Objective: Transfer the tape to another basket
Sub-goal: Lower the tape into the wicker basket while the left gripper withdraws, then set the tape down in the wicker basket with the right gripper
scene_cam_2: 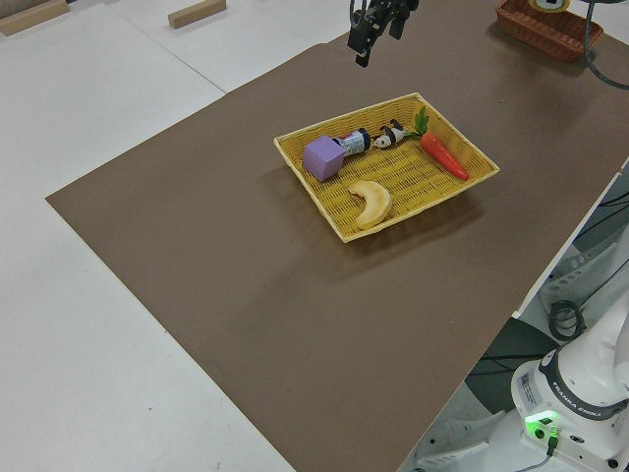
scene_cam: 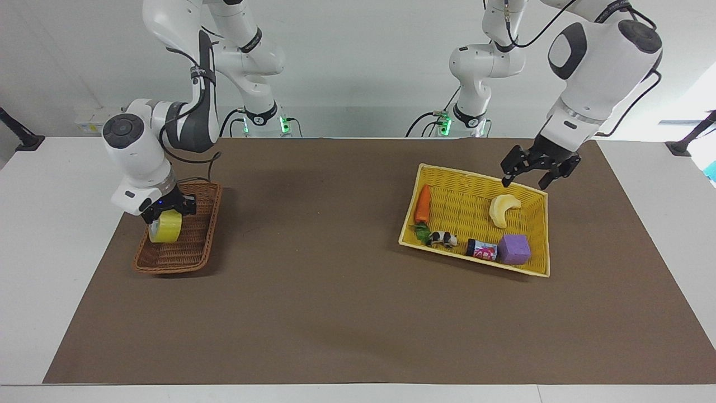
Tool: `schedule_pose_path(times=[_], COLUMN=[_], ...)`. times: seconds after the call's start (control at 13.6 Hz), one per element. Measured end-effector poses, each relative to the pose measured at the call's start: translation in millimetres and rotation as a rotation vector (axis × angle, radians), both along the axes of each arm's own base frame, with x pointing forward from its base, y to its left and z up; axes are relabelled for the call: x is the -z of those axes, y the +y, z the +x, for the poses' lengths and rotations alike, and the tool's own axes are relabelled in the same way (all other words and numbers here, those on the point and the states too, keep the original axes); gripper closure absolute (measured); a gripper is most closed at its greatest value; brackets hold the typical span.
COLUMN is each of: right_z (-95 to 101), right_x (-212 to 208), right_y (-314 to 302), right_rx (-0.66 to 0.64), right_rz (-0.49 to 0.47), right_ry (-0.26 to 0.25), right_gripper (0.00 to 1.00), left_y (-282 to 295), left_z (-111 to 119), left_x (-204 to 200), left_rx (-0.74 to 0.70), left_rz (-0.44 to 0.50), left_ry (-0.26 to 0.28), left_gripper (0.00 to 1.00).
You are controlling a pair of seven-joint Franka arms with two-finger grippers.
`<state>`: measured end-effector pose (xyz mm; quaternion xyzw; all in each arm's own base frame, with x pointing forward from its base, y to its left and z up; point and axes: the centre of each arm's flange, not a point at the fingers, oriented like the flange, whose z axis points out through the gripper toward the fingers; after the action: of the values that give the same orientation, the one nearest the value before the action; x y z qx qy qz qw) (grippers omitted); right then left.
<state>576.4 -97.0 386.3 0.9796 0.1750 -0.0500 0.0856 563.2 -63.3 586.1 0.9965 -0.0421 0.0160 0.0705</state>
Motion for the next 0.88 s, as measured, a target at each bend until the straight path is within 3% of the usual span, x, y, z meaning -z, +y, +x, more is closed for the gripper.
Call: schedule_pose_path(times=[0.37,0.66,0.74,0.88], right_z=[-2.3,-4.9,-6.6,-9.8], right_x=[10,25,28,33], right_y=[0,1,1,1], right_rx=[-0.013,-0.016,-0.016,-0.017], right_rz=[-0.014,-0.01,-0.009,-0.007], right_ry=[0.015,0.029,0.036,0.047], right_gripper=[1.0,1.0,0.93,0.69], left_y=[43,38,36,35], left_z=[-13,-21,-22,-22], left_x=[-20,-28,-28,-27], left_rx=[0.134,0.077,0.069,0.063], left_rz=[0.105,0.119,0.12,0.121], left_ry=[0.056,0.064,0.065,0.066], left_gripper=[0.0,0.0,0.0,0.0])
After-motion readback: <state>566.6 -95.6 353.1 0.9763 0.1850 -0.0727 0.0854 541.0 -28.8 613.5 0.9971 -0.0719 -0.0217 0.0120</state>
